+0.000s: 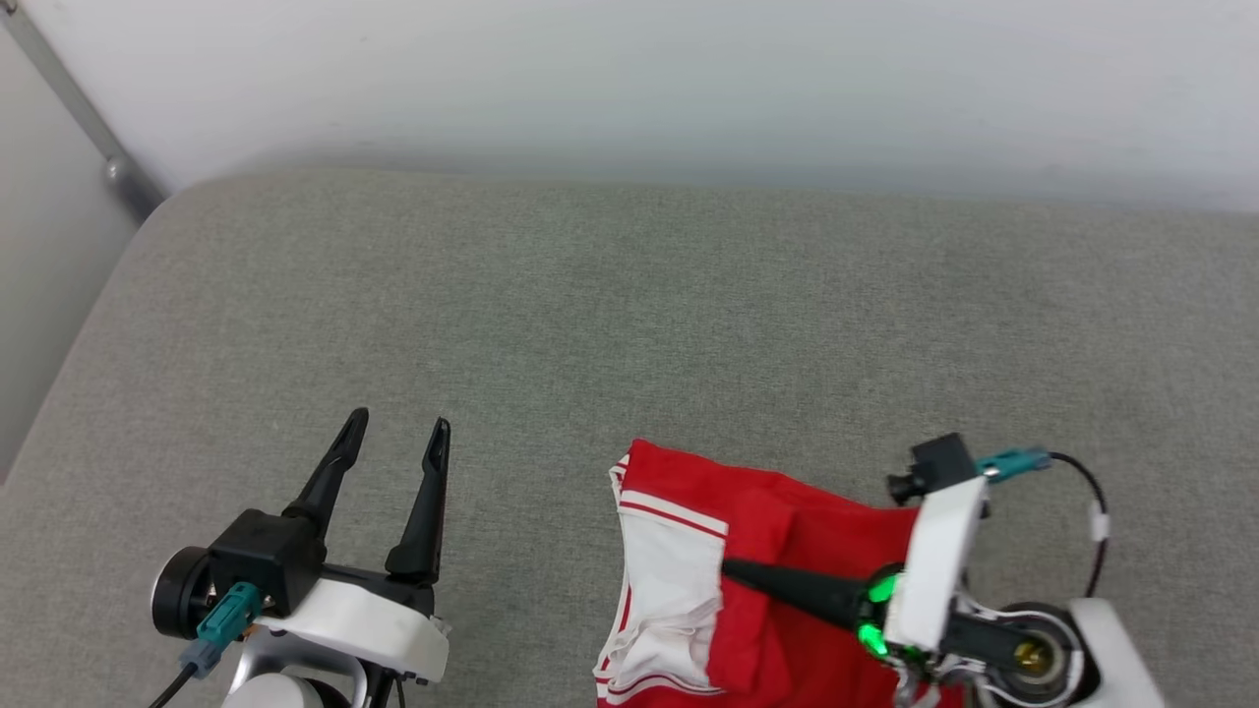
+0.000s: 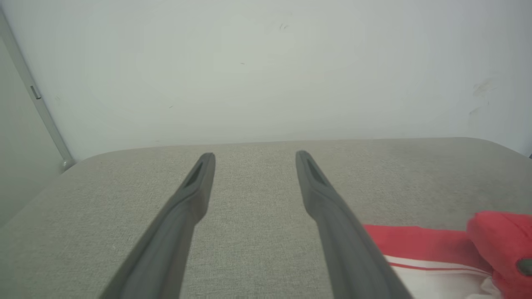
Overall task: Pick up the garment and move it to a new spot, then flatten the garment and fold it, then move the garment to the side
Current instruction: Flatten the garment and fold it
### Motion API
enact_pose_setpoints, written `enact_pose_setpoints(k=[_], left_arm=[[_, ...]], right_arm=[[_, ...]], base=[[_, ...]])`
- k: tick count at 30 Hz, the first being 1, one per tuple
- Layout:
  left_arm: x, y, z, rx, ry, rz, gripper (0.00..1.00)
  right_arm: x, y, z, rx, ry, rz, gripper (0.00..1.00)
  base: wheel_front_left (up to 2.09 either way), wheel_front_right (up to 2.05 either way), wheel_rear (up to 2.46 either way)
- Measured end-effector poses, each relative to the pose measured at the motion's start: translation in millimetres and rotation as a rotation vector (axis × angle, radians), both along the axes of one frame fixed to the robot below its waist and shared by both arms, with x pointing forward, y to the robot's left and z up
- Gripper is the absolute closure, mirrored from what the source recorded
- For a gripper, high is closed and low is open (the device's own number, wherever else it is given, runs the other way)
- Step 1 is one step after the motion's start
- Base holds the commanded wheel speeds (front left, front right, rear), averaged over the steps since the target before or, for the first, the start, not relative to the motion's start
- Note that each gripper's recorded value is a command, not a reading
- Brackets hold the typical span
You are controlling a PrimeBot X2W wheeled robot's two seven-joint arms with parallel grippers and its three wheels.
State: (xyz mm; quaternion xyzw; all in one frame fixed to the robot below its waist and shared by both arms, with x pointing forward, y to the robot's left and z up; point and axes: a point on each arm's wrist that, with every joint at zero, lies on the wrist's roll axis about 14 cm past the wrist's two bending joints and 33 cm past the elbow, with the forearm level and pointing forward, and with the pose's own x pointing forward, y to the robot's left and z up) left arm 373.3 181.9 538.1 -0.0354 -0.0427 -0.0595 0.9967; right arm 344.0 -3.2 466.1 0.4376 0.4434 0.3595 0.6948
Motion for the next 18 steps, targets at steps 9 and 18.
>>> enact_pose_setpoints(k=[9,18], left_arm=[[-1,5,-7,-0.001,0.021,0.016,0.00],[2,5,-5,-0.014,0.009,0.019,0.00]], right_arm=[[11,34,-4,-0.084,-0.113,0.004,0.00],[59,-43,9,-0.442,-0.510,-0.171,0.00]], base=[[0.00,0.00,0.00],[0.00,0.00,0.00]])
